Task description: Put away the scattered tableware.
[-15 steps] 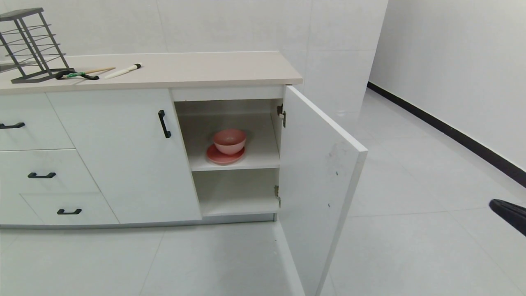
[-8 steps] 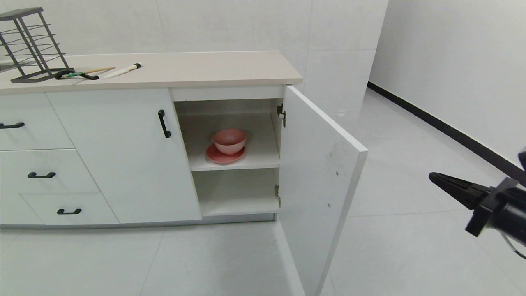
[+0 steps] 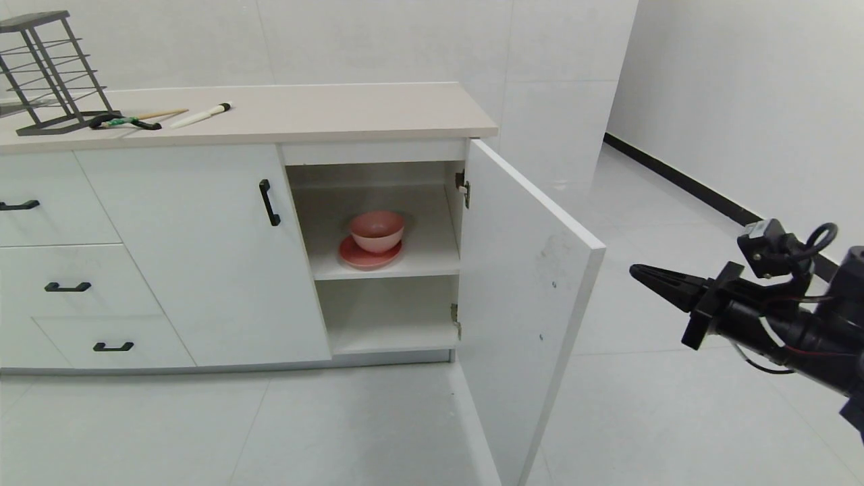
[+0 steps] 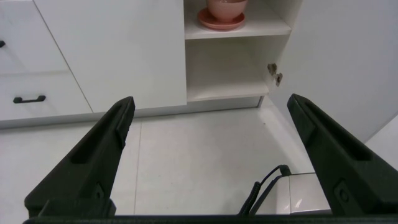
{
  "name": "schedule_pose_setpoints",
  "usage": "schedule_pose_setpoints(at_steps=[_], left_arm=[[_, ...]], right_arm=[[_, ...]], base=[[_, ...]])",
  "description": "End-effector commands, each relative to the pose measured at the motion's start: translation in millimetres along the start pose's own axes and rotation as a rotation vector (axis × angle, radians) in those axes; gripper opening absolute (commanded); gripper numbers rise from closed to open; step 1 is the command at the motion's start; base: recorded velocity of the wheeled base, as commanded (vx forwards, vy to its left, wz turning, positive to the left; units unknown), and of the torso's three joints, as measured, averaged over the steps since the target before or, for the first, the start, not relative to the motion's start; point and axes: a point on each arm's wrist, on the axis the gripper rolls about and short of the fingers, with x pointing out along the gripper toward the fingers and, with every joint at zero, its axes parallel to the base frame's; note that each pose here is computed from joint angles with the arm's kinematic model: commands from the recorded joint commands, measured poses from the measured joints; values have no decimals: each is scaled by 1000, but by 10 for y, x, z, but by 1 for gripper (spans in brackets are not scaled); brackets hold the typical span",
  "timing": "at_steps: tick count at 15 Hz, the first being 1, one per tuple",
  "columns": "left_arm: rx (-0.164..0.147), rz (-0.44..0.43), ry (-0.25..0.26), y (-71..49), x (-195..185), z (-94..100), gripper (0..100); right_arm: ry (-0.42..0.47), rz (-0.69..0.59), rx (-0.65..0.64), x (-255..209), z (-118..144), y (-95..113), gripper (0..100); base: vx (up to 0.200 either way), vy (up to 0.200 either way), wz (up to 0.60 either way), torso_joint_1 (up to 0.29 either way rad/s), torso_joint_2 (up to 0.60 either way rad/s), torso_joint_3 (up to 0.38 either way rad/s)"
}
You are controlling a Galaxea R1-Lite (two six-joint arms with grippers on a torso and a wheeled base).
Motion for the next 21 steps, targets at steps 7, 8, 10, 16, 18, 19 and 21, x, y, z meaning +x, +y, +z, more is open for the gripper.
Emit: schedule_pose_setpoints(at_steps=[7,8,10,16,18,19,21], left_arm=[[-2,3,1,1,1,1,100],[-2,3,1,1,1,1,100],[-8,6,-1,1,1,3,100],[-15,9,-1,2,1,3,100],[-15,9,-1,2,1,3,100],[-15,9,-1,2,1,3,100],[-15,9,-1,2,1,3,100]], right_arm=[[-21,149,-13,460,-81,121,0],[-21,157,-14,471,-83,141,0],[-21,170,-14,485,-82,178,0],[-29,262,-21,568,-50,434,0],[-33,294,-25,604,-34,527,0],[-35,306,-26,621,-28,563,0],[-37,326,-29,645,-25,616,0]], base=[[0,0,0,0,0,0],[0,0,0,0,0,0],[0,0,0,0,0,0],[0,0,0,0,0,0],[0,0,0,0,0,0],[0,0,0,0,0,0],[0,0,0,0,0,0]])
